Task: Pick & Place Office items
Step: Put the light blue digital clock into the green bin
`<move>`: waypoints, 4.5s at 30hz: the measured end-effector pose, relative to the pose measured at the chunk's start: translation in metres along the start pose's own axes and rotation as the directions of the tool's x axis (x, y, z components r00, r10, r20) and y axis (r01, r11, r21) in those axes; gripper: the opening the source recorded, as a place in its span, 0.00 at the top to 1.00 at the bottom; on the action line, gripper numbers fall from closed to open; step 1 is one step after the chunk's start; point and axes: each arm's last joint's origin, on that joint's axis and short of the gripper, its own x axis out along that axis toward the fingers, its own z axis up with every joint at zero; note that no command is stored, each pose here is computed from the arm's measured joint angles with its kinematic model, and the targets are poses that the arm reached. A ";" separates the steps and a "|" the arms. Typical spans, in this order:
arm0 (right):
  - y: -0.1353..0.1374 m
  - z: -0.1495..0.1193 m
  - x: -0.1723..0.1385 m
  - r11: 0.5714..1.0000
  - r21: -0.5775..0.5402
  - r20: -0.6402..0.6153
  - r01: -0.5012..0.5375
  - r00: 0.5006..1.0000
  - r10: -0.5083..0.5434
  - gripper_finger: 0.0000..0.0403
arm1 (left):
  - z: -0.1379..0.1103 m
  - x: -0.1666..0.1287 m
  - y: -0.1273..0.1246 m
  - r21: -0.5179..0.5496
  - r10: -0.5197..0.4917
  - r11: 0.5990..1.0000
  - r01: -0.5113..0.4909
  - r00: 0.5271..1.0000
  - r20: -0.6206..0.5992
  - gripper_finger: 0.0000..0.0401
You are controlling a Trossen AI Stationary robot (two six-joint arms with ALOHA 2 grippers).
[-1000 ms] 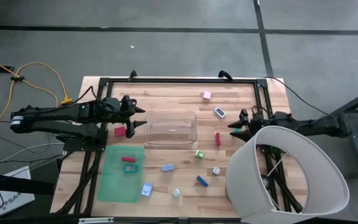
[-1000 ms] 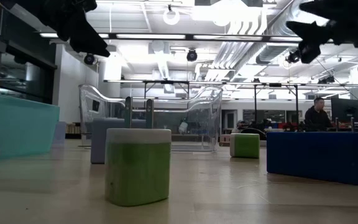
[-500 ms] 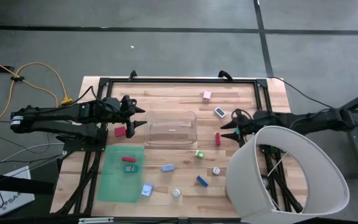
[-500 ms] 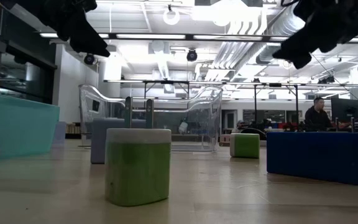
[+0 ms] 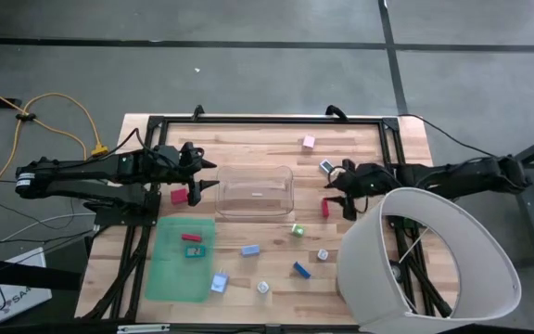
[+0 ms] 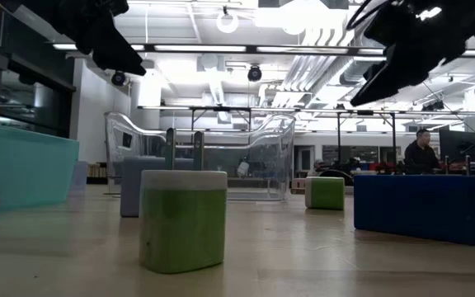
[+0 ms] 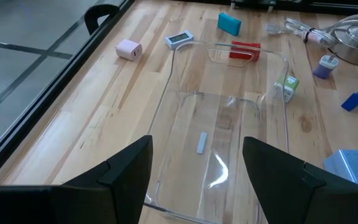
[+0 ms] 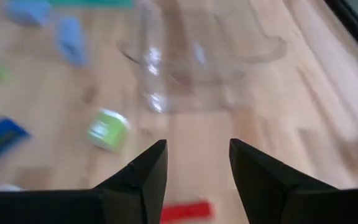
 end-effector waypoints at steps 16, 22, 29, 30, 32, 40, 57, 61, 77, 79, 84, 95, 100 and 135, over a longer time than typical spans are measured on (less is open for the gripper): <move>-0.015 -0.017 0.004 0.994 -0.096 -0.279 0.055 0.957 -0.080 0.60 | 0.000 0.000 0.000 0.000 0.000 1.000 0.000 1.000 0.000 0.39; -0.025 0.002 0.004 0.986 0.119 -0.149 0.117 0.984 -0.098 0.60 | 0.000 0.000 0.000 0.000 0.000 1.000 0.000 1.000 0.000 0.39; -0.035 0.026 0.005 0.936 0.278 -0.314 0.214 0.942 -0.122 0.60 | 0.000 0.000 0.000 0.000 0.000 1.000 0.000 1.000 0.000 0.39; -0.038 0.027 0.006 0.925 0.302 -0.343 0.231 0.931 -0.121 0.60 | 0.000 0.000 0.000 0.000 0.000 1.000 0.000 1.000 0.000 0.39; -0.043 0.028 0.008 0.892 0.353 -0.408 0.282 0.904 -0.124 0.60 | 0.000 0.000 0.000 0.000 0.000 1.000 0.000 1.000 0.000 0.39; -0.064 0.013 0.003 0.675 0.535 -0.593 0.508 0.795 -0.129 0.60 | 0.000 0.000 0.000 0.000 0.000 1.000 0.000 1.000 0.000 0.39; -0.059 0.000 -0.009 0.144 0.675 -0.724 0.723 0.687 -0.056 0.60 | 0.000 0.000 0.000 0.000 0.000 1.000 0.000 1.000 0.000 0.39; -0.055 0.000 -0.008 0.030 0.688 -0.724 0.725 0.688 -0.050 0.60 | 0.000 0.000 0.000 0.000 0.000 1.000 0.000 1.000 0.000 0.39; -0.046 -0.009 0.022 -0.287 0.543 -0.814 0.790 0.579 0.053 0.60 | 0.000 0.000 0.000 0.000 0.000 1.000 0.000 1.000 0.000 0.39; -0.045 -0.010 0.026 -0.298 0.535 -0.815 0.790 0.576 0.063 0.60 | 0.000 0.000 0.000 0.000 0.000 1.000 0.000 1.000 0.000 0.39; -0.043 -0.012 0.033 -0.365 0.502 -0.828 0.784 0.558 0.059 0.60 | 0.000 0.000 0.000 0.000 0.000 1.000 0.000 1.000 0.000 0.39; -0.037 -0.013 0.034 -0.484 0.459 -0.840 0.745 0.541 0.036 0.60 | 0.000 0.000 0.000 0.000 0.000 1.000 0.000 1.000 0.000 0.39; -0.031 -0.022 0.036 -0.511 0.435 -0.850 0.741 0.525 0.037 0.60 | 0.000 0.000 0.000 0.000 0.000 1.000 0.000 1.000 0.000 0.39; -0.036 -0.032 0.065 -0.464 0.470 -0.852 0.751 0.524 -0.014 0.60 | 0.000 0.000 0.000 0.000 0.000 1.000 0.000 1.000 0.000 0.39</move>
